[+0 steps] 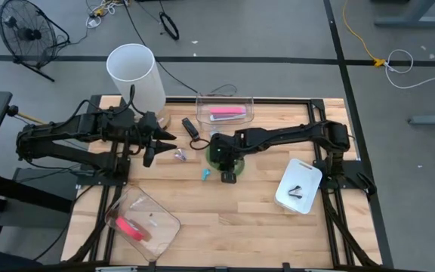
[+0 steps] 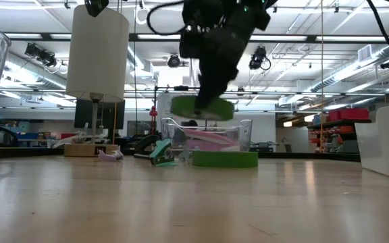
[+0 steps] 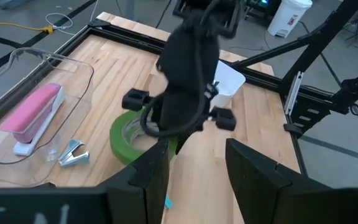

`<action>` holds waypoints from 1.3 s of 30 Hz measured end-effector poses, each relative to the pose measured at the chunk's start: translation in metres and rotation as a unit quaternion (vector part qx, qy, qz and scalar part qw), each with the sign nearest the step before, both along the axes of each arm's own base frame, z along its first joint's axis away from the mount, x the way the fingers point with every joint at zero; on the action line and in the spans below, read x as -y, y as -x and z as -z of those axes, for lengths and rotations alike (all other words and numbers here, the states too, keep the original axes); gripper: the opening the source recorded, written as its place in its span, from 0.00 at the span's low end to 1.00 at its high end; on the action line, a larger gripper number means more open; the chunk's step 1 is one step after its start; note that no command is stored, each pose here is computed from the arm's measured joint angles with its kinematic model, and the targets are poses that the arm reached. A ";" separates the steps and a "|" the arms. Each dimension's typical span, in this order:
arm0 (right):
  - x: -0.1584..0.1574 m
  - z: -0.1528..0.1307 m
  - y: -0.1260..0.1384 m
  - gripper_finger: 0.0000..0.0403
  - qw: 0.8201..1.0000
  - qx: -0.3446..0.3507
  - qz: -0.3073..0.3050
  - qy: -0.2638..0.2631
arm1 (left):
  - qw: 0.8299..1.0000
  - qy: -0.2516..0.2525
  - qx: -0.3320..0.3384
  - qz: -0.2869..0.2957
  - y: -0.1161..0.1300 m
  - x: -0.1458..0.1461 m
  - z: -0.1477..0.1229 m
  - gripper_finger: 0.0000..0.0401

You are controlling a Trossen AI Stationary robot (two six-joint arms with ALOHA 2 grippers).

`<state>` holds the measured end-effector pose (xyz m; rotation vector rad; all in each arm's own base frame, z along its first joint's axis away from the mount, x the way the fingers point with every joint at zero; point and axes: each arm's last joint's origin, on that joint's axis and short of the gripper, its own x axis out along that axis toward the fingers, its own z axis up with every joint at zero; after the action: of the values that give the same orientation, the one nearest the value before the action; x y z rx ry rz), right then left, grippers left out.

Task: Pick and place Stapler, Stapler remover, tape
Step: Put the green tape into the bottom transparent bin

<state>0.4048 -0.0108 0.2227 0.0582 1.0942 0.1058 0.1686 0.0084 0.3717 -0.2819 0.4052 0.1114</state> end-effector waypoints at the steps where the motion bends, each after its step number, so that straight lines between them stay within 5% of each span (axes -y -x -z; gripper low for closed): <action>1: 0.000 -0.007 0.000 0.19 1.000 0.007 -0.002 -0.004 | 1.000 0.000 0.000 0.000 0.000 0.000 0.000 0.40; 14: -0.006 -0.094 0.031 0.19 0.993 0.116 -0.018 -0.030 | 1.000 0.002 0.015 0.005 -0.001 0.000 -0.003 0.40; 22: -0.008 -0.141 0.059 0.19 0.979 0.194 -0.004 -0.057 | 0.993 -0.001 0.119 0.018 -0.007 0.001 -0.022 0.40; 31: -0.011 -0.187 0.076 0.19 0.939 0.326 -0.030 -0.108 | 0.974 -0.008 0.224 0.020 -0.008 0.001 -0.043 0.40; 39: -0.013 -0.204 0.076 0.19 0.908 0.391 -0.054 -0.138 | 0.970 -0.007 0.241 0.017 -0.008 0.001 -0.046 0.42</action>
<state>0.3285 0.0021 0.4270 0.1922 0.2704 0.3523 0.1768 0.0077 0.4176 -0.2784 -0.0744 0.0084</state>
